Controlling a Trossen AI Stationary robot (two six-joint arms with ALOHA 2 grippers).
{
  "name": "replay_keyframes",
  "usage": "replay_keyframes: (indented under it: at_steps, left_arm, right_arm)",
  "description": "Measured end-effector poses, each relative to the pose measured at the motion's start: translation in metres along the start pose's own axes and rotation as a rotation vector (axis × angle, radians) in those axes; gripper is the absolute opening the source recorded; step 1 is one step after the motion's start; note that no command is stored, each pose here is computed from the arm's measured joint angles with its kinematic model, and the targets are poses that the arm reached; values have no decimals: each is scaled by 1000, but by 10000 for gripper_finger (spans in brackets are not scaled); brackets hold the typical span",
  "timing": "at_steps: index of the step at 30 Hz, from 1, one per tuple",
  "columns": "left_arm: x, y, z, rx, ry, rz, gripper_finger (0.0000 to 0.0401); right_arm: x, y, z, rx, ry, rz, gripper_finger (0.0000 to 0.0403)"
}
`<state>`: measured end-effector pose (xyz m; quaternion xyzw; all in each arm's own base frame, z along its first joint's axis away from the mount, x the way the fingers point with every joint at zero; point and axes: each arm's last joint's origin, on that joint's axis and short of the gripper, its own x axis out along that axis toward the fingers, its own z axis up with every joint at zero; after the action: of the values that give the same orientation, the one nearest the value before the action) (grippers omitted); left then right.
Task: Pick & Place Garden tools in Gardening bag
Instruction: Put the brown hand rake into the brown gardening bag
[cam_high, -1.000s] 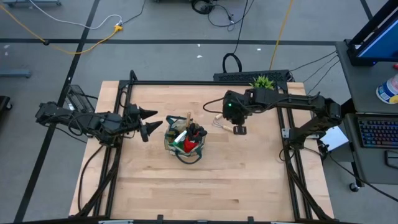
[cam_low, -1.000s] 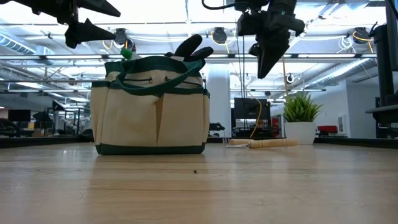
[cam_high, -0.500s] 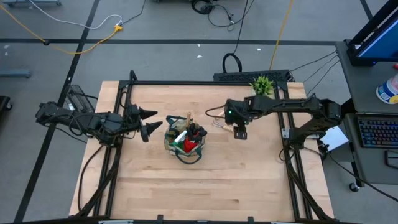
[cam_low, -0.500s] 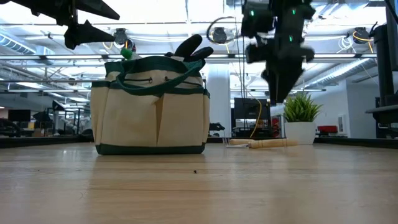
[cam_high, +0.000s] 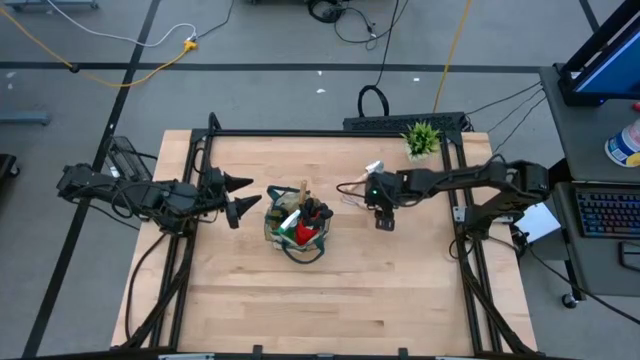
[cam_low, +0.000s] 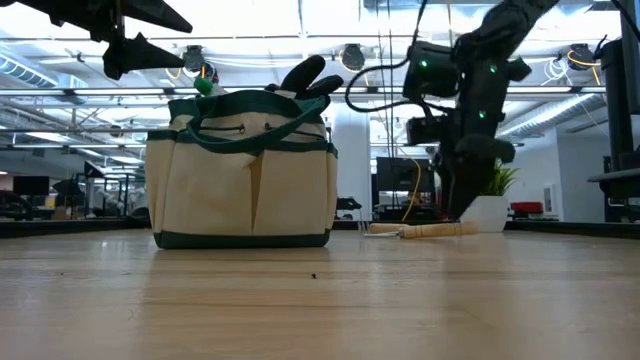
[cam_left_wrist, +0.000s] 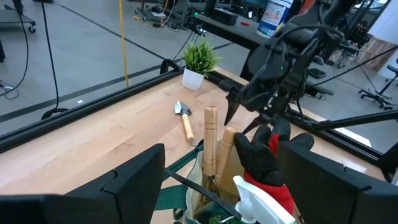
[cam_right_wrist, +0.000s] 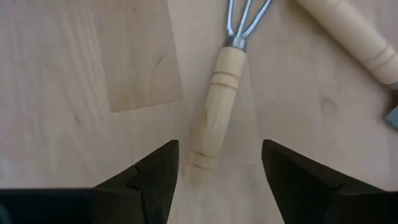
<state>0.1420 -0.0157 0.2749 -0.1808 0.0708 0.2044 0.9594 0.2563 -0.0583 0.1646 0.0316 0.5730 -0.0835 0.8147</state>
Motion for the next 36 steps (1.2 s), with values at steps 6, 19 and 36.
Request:
replay_keyframes:
  at_steps: [6, 19, 36]
  left_arm:
    - [0, 0, 0, -4, -1, 0, 310]
    - [0, 0, 0, -25, -2, -1, 310]
    - [2, -6, -2, -89, 72, -141, 310]
  right_arm:
    - [14, 1, -12, 32, -43, -10, 224]
    - [32, 2, -25, 63, -21, -15, 137]
    - [6, 2, -18, 71, 49, 5, 60]
